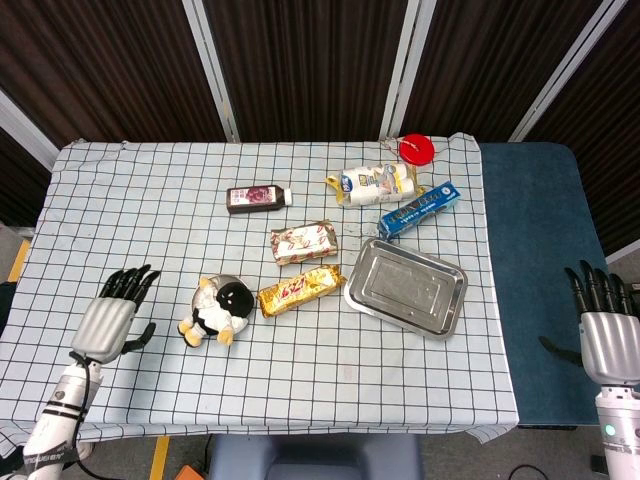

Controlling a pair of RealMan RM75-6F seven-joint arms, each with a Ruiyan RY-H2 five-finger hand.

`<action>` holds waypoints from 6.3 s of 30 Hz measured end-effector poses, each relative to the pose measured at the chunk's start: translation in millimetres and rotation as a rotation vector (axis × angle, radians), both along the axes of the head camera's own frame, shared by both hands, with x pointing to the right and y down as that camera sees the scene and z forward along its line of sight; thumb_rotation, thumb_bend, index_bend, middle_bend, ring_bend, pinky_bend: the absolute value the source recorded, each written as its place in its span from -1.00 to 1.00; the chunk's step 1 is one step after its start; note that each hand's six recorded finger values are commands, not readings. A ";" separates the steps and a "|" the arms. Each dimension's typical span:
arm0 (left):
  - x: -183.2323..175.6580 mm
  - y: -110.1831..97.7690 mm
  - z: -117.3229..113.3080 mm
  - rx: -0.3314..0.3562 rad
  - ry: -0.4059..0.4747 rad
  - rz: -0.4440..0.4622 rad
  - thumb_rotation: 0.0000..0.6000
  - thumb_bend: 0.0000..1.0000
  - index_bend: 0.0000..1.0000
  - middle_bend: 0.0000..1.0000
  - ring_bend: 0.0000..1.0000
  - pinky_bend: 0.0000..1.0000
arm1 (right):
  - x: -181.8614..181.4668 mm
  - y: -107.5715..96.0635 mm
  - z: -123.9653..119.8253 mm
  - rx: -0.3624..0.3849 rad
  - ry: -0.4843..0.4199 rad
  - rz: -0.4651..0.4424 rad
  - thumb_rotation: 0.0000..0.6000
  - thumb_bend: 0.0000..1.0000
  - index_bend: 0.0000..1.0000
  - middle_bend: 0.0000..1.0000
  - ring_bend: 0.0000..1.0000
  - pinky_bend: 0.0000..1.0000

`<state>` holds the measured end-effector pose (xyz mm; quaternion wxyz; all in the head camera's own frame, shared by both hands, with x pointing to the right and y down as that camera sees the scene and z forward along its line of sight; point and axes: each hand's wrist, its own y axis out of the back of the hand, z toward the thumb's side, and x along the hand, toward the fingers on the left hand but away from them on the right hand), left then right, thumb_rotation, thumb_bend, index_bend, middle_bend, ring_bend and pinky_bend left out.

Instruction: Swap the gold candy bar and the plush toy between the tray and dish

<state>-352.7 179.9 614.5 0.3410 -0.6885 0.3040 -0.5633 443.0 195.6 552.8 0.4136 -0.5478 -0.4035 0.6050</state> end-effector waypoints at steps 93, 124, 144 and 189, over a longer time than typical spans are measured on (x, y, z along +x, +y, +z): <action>222.2 86.0 23.7 0.069 0.486 0.090 1.00 -0.02 -0.35 -0.10 0.08 0.56 | -6.6 9.0 -42.5 0.159 -0.301 -0.016 1.00 -0.87 -1.00 -1.00 -1.00 -0.93; 186.5 32.4 27.9 0.056 0.264 0.153 1.00 -0.14 -1.00 -1.00 -1.00 -0.52 | -10.2 10.5 -33.5 0.108 -0.288 -0.030 1.00 -0.87 -1.00 -1.00 -1.00 -0.92; 230.1 4.4 83.0 -0.029 0.258 0.215 1.00 -0.15 -1.00 -1.00 -1.00 -0.61 | -15.1 17.3 -33.9 0.088 -0.296 -0.061 1.00 -0.87 -1.00 -1.00 -1.00 -0.92; 232.4 -20.8 116.4 0.119 0.160 0.167 1.00 -0.06 0.12 0.39 0.31 0.32 | -15.5 19.5 -26.1 0.032 -0.292 -0.060 1.00 -0.87 -1.00 -1.00 -1.00 -0.92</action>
